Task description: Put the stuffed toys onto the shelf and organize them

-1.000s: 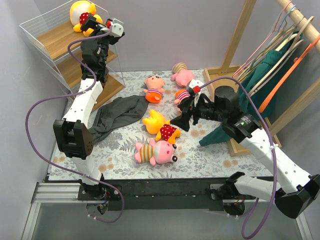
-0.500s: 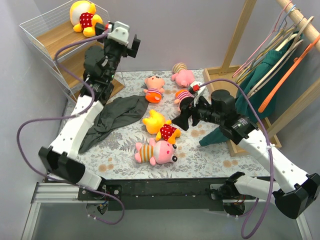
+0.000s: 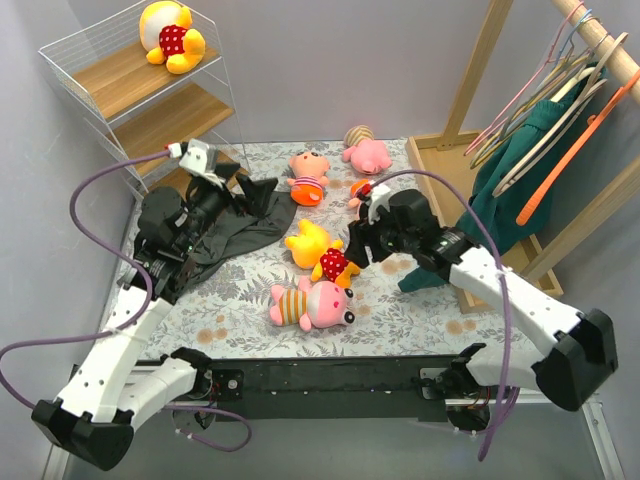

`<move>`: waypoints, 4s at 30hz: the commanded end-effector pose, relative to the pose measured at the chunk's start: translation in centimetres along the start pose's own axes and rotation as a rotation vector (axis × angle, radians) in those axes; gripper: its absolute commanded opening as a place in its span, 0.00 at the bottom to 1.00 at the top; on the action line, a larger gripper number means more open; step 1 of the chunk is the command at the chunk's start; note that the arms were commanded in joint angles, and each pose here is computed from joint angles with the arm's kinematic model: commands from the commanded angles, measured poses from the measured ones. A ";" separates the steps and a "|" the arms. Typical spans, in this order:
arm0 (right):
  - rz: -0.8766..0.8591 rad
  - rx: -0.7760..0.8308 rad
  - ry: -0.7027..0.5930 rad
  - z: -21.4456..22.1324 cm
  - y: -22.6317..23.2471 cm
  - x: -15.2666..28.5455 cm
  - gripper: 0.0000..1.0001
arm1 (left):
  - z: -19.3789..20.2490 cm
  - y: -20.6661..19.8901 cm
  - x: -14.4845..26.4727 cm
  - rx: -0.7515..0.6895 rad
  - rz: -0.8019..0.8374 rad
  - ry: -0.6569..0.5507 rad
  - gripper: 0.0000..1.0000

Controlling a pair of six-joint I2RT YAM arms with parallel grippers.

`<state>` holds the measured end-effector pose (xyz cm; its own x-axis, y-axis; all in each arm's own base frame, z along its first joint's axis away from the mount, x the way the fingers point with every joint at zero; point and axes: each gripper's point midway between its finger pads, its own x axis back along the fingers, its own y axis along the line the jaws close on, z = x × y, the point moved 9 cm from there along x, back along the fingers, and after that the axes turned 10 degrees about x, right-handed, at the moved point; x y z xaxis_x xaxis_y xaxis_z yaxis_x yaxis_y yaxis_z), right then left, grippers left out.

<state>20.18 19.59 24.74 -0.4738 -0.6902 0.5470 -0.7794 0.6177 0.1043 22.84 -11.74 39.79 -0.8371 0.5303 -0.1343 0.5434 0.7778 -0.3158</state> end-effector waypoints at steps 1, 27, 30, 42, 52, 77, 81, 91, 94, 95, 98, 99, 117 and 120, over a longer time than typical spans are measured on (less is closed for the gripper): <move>-0.001 0.040 0.010 -1.6 0.9 -3.0 0.71 | 2.9 -0.8 2.9 0.142 0.049 0.107 0.98; -0.108 -0.025 0.045 -7.3 -3.2 -13.7 0.01 | 4.8 -0.6 5.8 0.133 0.016 0.233 0.98; -0.199 -0.121 -0.084 -11.3 -3.3 -11.0 0.01 | 3.9 -1.1 5.6 0.083 0.070 0.235 0.98; -0.625 -0.498 -0.520 -18.9 -0.6 -3.7 0.01 | 1.6 -1.9 5.8 -0.019 0.145 0.115 0.93; -0.903 -0.814 -0.687 -19.7 0.8 -0.6 0.01 | 1.5 -2.6 5.2 -0.061 0.272 0.033 0.87; -1.016 -1.110 -0.665 -18.5 1.6 -2.6 0.01 | 1.6 -3.0 0.9 -0.281 0.493 -0.232 0.63; -1.015 -1.145 -0.672 -18.3 1.6 -2.8 0.01 | 1.9 -3.3 0.5 -0.294 0.508 -0.211 0.62; -1.003 -1.188 -0.681 -18.0 1.5 -3.2 0.01 | 3.3 -4.1 -0.7 -0.312 0.521 -0.180 0.59; -1.019 -1.180 -0.676 -18.1 1.9 -3.0 0.01 | 3.6 -4.1 -1.3 -0.324 0.507 -0.184 0.57; -1.021 -1.182 -0.668 -17.8 2.1 -3.0 0.01 | 3.6 -4.1 -1.5 -0.323 0.501 -0.182 0.56; -1.020 -1.188 -0.657 -17.3 2.4 -2.9 0.01 | 3.7 -4.0 -2.3 -0.304 0.478 -0.164 0.47; -1.018 -1.191 -0.651 -16.9 2.5 -3.0 0.01 | 3.7 -4.2 -2.4 -0.299 0.485 -0.162 0.43; -1.007 -1.111 -0.574 -11.4 1.8 -3.4 0.84 | -0.9 -2.9 -1.5 -0.525 0.224 0.002 0.00; -1.002 -1.080 -0.562 -10.6 1.7 -3.2 0.87 | -1.6 -1.9 -1.4 -0.642 0.144 0.060 0.00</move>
<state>27.06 28.30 30.14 -0.3696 -0.8669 -0.3344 -0.1544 -0.2976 0.9421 22.71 -15.85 41.24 -0.6283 0.7555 -0.1853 0.7343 0.6547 0.1794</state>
